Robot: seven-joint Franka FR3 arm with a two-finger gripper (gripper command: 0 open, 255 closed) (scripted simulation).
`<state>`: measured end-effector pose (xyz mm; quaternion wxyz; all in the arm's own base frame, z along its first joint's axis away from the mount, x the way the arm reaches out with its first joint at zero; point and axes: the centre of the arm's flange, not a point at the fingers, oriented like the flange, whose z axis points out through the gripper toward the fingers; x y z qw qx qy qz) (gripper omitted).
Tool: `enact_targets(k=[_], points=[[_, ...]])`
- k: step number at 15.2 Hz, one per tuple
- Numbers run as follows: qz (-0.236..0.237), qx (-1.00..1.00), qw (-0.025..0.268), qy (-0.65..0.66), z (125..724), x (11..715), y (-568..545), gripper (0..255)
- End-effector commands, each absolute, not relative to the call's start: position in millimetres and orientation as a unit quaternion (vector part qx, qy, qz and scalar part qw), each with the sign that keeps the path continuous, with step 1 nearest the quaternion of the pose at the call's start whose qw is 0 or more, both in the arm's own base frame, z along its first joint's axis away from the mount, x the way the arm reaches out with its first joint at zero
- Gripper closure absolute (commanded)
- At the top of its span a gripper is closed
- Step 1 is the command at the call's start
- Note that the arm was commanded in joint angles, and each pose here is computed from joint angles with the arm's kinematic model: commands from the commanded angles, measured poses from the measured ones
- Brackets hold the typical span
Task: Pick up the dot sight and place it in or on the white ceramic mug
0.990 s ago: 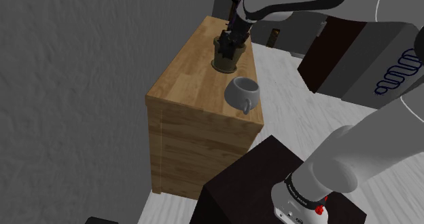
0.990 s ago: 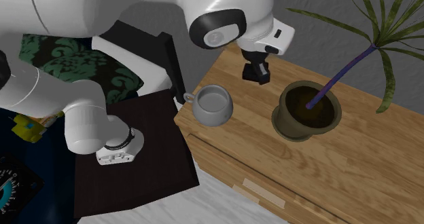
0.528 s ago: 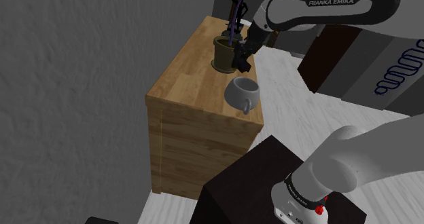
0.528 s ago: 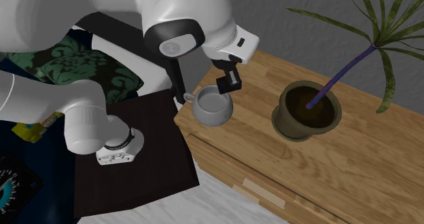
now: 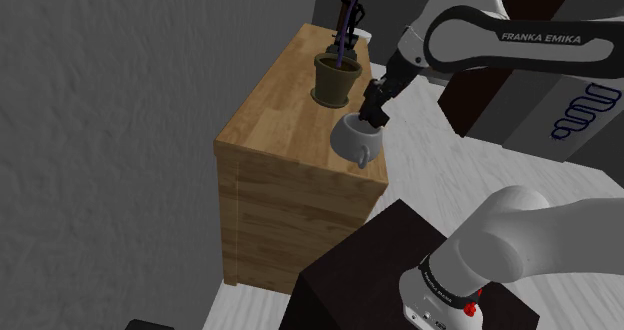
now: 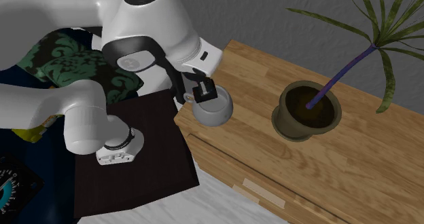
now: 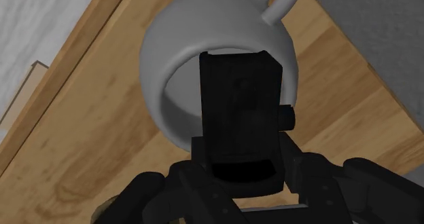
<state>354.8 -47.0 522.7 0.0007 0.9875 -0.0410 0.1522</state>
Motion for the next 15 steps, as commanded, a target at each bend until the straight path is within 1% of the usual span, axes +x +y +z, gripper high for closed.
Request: enact_targets(k=[1, 8, 15], points=[[0.152, 0.987, 0.001, -0.041, 512.0, 353.9, -47.5, 255], [0.152, 0.987, 0.001, -0.041, 472.9, 353.9, -47.5, 255], [0.152, 0.987, 0.001, -0.041, 472.9, 353.9, -47.5, 255]])
